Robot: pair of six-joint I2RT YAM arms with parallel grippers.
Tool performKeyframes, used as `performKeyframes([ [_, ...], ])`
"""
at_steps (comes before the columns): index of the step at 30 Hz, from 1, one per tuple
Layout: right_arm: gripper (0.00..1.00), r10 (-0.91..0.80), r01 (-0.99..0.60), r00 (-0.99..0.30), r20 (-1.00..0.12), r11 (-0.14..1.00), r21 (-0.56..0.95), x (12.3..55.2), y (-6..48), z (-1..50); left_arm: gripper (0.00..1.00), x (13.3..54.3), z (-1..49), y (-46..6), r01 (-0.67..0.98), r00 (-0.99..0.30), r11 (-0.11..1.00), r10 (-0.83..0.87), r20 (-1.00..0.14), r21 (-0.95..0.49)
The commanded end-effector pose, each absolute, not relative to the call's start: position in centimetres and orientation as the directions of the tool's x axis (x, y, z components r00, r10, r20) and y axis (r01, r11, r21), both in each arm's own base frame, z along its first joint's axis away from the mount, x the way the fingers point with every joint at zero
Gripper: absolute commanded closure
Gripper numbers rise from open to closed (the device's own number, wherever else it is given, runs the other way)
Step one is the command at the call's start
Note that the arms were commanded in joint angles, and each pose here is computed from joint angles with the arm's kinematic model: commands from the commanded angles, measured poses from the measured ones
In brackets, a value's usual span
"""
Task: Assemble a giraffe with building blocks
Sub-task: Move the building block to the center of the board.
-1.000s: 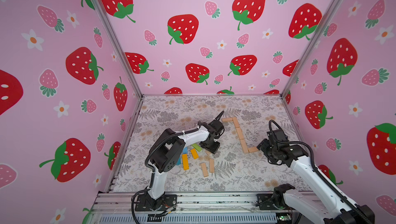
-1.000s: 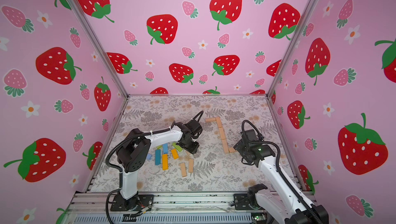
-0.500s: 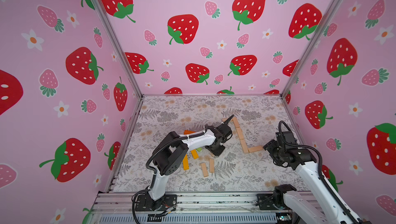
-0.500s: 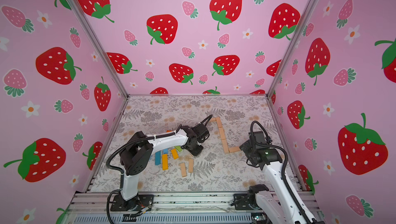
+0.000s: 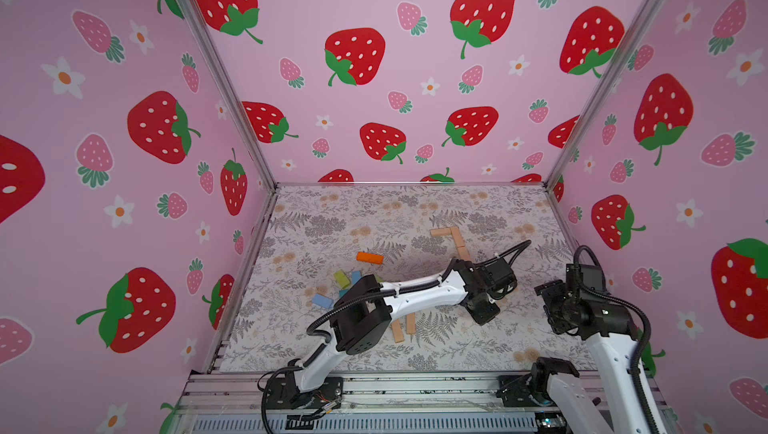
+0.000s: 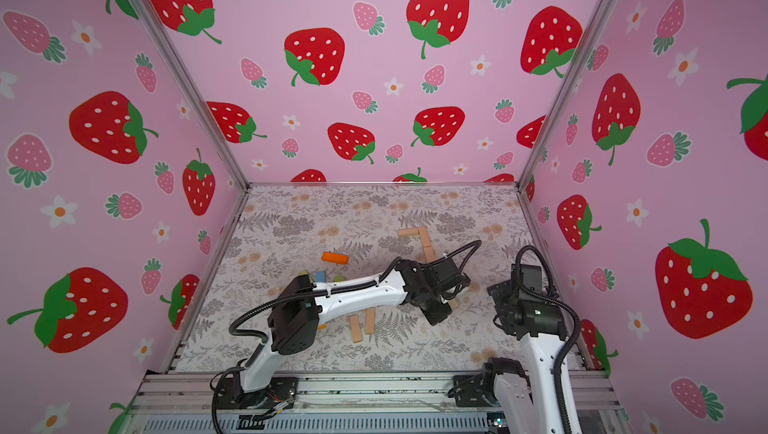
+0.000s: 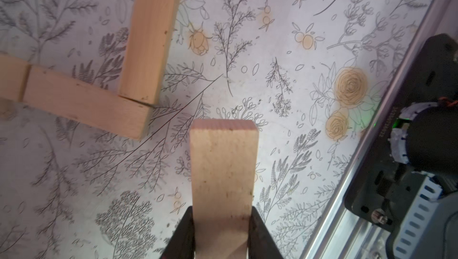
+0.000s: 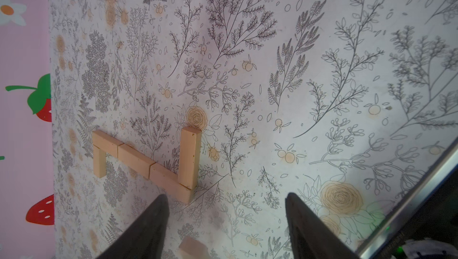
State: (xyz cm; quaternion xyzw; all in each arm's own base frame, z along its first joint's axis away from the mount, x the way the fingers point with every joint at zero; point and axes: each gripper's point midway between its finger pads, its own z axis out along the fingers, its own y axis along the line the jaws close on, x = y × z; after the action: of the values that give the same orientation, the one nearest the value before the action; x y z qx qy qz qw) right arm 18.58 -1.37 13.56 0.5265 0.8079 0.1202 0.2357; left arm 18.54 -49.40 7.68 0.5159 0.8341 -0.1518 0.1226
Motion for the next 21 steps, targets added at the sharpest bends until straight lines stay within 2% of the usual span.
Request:
performKeyframes([
  [1,0.25,0.921,0.818,-0.317,-0.226,0.386,0.427,17.5,-1.5,13.3,0.87,17.8,7.3,-50.3,0.918,-0.396,0.371,0.857,-0.331,-0.139],
  [8,0.25,0.926,0.828,-0.325,-0.190,0.376,0.415,16.9,-1.0,12.3,0.86,16.4,4.7,-51.9,0.936,-0.349,0.321,0.891,-0.291,-0.142],
  [13,0.25,0.928,0.836,-0.332,-0.171,0.374,0.403,16.4,-0.8,11.7,0.80,17.1,3.3,-51.7,0.946,-0.324,0.316,0.907,-0.269,-0.073],
  [15,0.25,0.930,0.841,-0.330,-0.164,0.368,0.396,16.2,-0.7,11.6,0.75,17.2,3.0,-51.7,0.947,-0.319,0.314,0.910,-0.264,-0.064],
  [18,0.25,0.932,0.848,-0.329,-0.149,0.361,0.387,15.8,-0.6,11.3,0.59,16.9,3.1,-51.7,0.949,-0.316,0.307,0.911,-0.265,-0.078],
  [21,0.25,0.939,0.861,-0.316,-0.135,0.343,0.376,15.3,-0.5,11.2,0.48,16.7,3.8,-51.9,0.948,-0.320,0.306,0.903,-0.288,-0.091],
])
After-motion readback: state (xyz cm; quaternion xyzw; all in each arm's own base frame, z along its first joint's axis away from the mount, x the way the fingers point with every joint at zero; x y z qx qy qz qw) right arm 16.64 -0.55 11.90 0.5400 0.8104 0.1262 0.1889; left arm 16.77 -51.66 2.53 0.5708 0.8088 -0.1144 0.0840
